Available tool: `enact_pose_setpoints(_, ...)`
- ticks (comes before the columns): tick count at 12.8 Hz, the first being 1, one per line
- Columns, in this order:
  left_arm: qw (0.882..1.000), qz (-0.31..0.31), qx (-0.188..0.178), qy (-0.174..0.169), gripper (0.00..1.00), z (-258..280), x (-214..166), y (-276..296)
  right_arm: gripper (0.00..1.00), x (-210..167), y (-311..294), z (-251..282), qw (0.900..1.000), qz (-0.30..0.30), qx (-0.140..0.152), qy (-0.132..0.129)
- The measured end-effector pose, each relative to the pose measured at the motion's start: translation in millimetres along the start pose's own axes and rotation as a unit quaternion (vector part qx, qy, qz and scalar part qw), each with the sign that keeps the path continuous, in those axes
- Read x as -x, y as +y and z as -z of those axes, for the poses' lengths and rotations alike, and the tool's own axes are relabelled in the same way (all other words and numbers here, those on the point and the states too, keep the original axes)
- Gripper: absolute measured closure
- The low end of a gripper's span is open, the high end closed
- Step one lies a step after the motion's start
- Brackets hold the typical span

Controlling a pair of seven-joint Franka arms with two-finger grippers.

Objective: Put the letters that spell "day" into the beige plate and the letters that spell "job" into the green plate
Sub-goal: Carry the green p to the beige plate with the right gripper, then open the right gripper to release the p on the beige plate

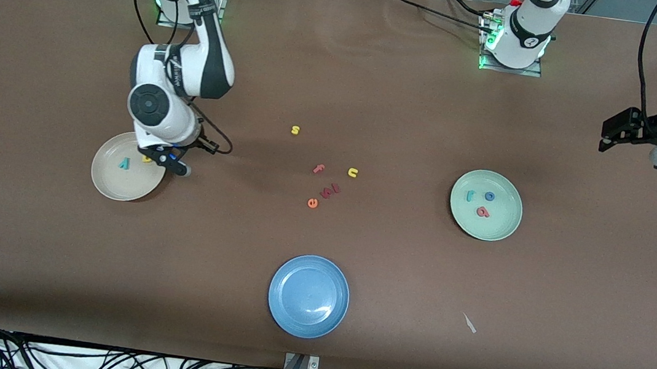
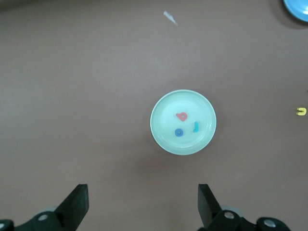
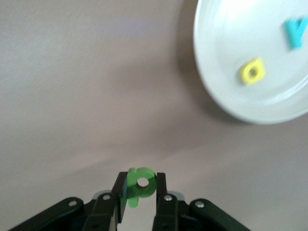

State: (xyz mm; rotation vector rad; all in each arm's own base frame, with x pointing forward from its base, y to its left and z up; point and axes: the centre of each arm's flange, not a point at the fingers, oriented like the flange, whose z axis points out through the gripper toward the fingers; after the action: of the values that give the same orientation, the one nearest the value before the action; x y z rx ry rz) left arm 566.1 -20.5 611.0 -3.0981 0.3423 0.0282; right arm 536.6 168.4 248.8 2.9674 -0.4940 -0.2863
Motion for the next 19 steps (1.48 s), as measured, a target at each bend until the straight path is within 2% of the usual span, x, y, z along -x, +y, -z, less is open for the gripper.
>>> enact_pose_setpoints(5,1.0,0.007,0.0,0.003,0.0,29.3,5.2,-3.6,0.73,-51.2,74.3,-12.4,0.997,0.081,0.002,-0.008)
enact_pose_setpoints(10,1.0,0.02,0.001,-0.005,0.0,21.6,0.1,0.7,0.73,-94.0,109.0,-20.2,0.994,0.104,0.016,0.001)
enact_pose_setpoints(11,1.0,0.019,0.001,-0.005,0.0,21.2,-0.4,2.3,0.66,-97.3,106.0,-18.7,0.995,0.103,0.017,0.004)
enact_pose_setpoints(13,1.0,0.02,0.001,-0.005,0.0,20.9,-0.7,3.1,0.44,-97.5,95.9,-12.0,0.995,0.098,0.012,0.002)
enact_pose_setpoints(17,1.0,0.016,0.003,-0.015,0.0,13.1,-4.9,9.3,0.0,-96.4,75.0,19.3,0.995,0.091,0.008,-0.03)
enact_pose_setpoints(19,1.0,0.018,0.003,-0.019,0.0,9.2,-6.9,8.9,0.0,-94.4,65.5,34.1,0.996,0.073,0.008,-0.044)
